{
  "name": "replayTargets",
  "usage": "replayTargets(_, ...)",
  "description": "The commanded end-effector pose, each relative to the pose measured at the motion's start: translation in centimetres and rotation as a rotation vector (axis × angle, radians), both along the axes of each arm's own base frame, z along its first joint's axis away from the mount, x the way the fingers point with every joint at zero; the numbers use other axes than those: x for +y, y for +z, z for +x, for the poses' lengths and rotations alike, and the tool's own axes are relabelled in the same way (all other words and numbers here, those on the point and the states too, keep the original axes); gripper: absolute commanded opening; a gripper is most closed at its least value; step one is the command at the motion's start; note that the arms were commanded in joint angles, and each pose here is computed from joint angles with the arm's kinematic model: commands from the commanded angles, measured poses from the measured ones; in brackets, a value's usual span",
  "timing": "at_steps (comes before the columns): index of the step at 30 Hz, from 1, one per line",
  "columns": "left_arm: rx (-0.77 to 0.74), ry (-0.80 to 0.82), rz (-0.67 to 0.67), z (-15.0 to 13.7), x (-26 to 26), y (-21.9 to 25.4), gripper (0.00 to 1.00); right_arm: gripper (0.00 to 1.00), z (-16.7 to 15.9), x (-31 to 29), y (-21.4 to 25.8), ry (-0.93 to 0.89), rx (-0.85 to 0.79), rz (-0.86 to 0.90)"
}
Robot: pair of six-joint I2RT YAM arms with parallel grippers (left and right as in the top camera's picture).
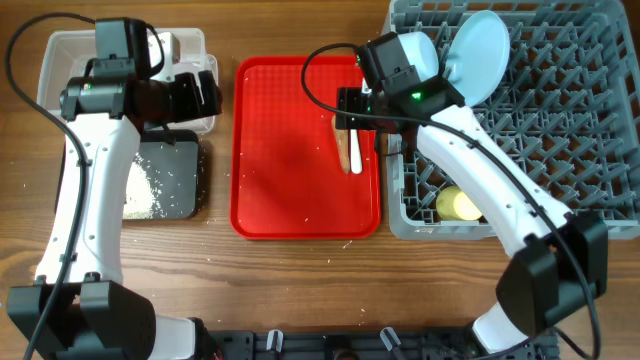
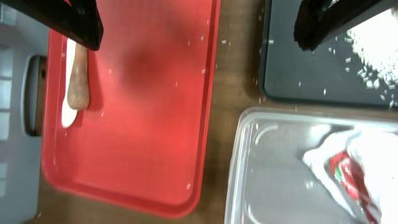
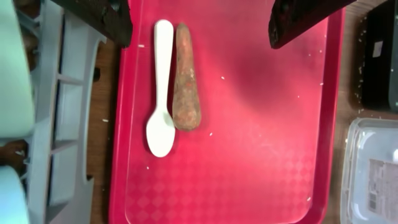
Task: Sort waste into correct bins and load items into the dishwasher rack
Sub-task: 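Lift the white plate and stand it upright in the rack, then grasp the brown carrot piece with the left gripper and carry it left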
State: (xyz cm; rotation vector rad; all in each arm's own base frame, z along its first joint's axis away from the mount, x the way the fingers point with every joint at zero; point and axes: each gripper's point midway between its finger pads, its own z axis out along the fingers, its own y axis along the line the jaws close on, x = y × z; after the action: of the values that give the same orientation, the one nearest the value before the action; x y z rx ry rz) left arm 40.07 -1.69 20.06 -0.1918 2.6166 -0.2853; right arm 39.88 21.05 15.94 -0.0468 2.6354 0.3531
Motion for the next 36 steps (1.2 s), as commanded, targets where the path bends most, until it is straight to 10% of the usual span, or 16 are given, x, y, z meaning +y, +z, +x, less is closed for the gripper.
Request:
replayTargets(1, -0.017, -0.069, -0.119, -0.2, -2.2, 1.1, 1.00, 0.75, -0.3, -3.2, 7.4, -0.075, -0.177, 0.016)
replayTargets(13, -0.042, -0.436, -0.176, 2.4, -23.5, -6.7, 1.00, 0.88, -3.5, -20.7, 15.7, -0.505, -0.331, -0.046)
replayTargets(25, 0.116, -0.307, 0.116, 1.2, -24.4, -18.7, 0.88, 0.90, -4.0, -20.7, 14.6, -0.501, -0.283, -0.064)
replayTargets(36, 0.110, -0.289, 0.156, 1.5, -23.8, -19.4, 0.48, 0.90, -4.4, -21.2, 14.2, -0.514, -0.264, -0.094)
